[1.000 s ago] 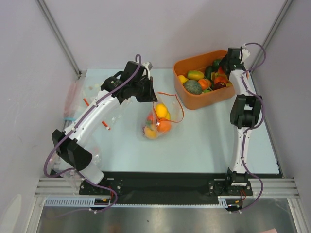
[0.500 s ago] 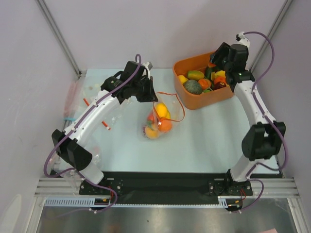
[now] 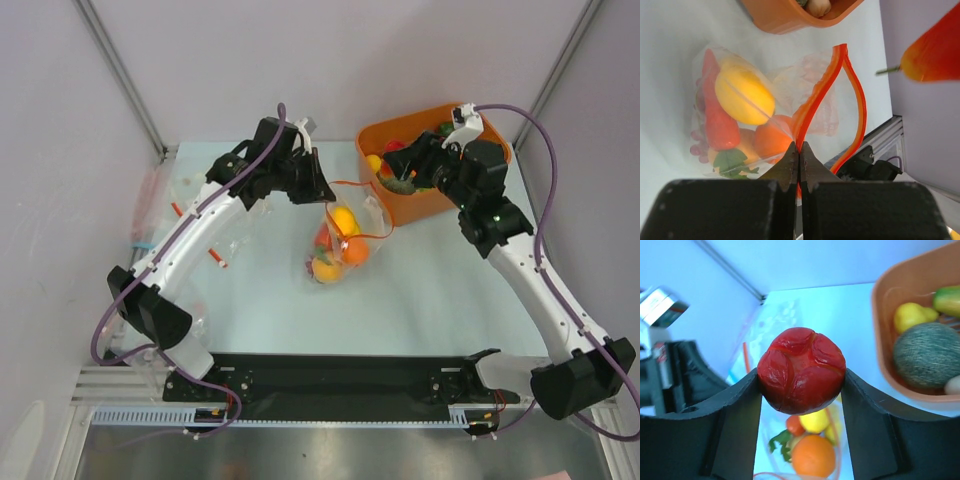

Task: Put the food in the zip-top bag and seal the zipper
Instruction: Place the fake fruit in the zipper food storage bag.

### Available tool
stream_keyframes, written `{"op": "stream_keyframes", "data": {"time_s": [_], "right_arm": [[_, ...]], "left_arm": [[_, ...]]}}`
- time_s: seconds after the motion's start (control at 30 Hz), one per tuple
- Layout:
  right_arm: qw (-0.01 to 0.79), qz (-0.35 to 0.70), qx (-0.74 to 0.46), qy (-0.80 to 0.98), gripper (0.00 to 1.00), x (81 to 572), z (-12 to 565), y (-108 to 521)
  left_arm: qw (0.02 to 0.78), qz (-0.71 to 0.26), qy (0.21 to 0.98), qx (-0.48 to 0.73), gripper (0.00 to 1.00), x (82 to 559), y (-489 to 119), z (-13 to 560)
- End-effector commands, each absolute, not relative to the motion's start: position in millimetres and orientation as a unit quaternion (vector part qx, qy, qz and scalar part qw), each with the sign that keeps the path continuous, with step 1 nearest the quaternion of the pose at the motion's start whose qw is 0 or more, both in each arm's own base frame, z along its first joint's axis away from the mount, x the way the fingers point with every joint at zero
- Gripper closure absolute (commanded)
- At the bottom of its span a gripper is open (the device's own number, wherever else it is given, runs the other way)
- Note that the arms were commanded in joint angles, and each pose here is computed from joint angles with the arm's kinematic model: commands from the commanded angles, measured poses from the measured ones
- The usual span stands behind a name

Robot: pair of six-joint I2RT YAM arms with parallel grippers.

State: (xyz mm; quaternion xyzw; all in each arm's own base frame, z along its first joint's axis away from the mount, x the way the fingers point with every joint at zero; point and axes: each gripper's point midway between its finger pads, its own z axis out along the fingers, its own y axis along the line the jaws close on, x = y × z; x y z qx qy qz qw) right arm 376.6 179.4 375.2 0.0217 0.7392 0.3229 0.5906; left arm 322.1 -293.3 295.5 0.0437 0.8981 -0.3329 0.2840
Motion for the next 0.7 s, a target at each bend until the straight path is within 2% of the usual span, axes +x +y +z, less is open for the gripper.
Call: {"op": "stream_keyframes", "data": {"time_s": [0.0, 0.33, 0.43, 0.47, 0.5, 0.53, 0.57, 0.63, 0.67], "right_arm": [[0.603, 0.369, -0.028, 0.707, 0.69, 345.5, 402.9, 202.7], [0.561, 0.395, -0.057, 0.725, 0.69, 315.7, 378.9, 235.5], [0.549, 0.391, -0.062, 0.736, 0.66, 310.9, 367.3, 241.2], [0.543, 0.389, -0.066, 0.742, 0.62, 308.2, 363.2, 242.9], [0.540, 0.386, -0.067, 0.745, 0.54, 306.8, 361.1, 242.8], [0.537, 0.383, -0.066, 0.749, 0.31, 307.2, 358.5, 242.4], [0.533, 0.375, -0.063, 0.755, 0.24, 307.1, 355.5, 240.1], [0.539, 0.367, -0.062, 0.756, 0.16, 306.6, 357.7, 235.9], [0.542, 0.366, -0.063, 0.754, 0.15, 305.1, 360.4, 234.6]], "left_arm": [[0.317, -0.390, 0.863, 0.044, 1.00, 324.6, -308.4, 344.4], [0.330, -0.409, 0.850, 0.037, 1.00, 329.9, -316.5, 368.5], [0.332, -0.409, 0.849, 0.038, 1.00, 331.4, -318.0, 372.0], [0.335, -0.411, 0.847, 0.040, 1.00, 331.4, -318.8, 375.3], [0.334, -0.411, 0.847, 0.042, 1.00, 330.5, -319.7, 375.9], [0.335, -0.410, 0.847, 0.042, 1.00, 331.5, -319.5, 375.4], [0.337, -0.410, 0.846, 0.043, 1.00, 331.3, -319.6, 376.9], [0.336, -0.410, 0.847, 0.044, 1.00, 331.1, -320.3, 375.5], [0.334, -0.409, 0.848, 0.043, 1.00, 331.0, -320.8, 374.0]]}}
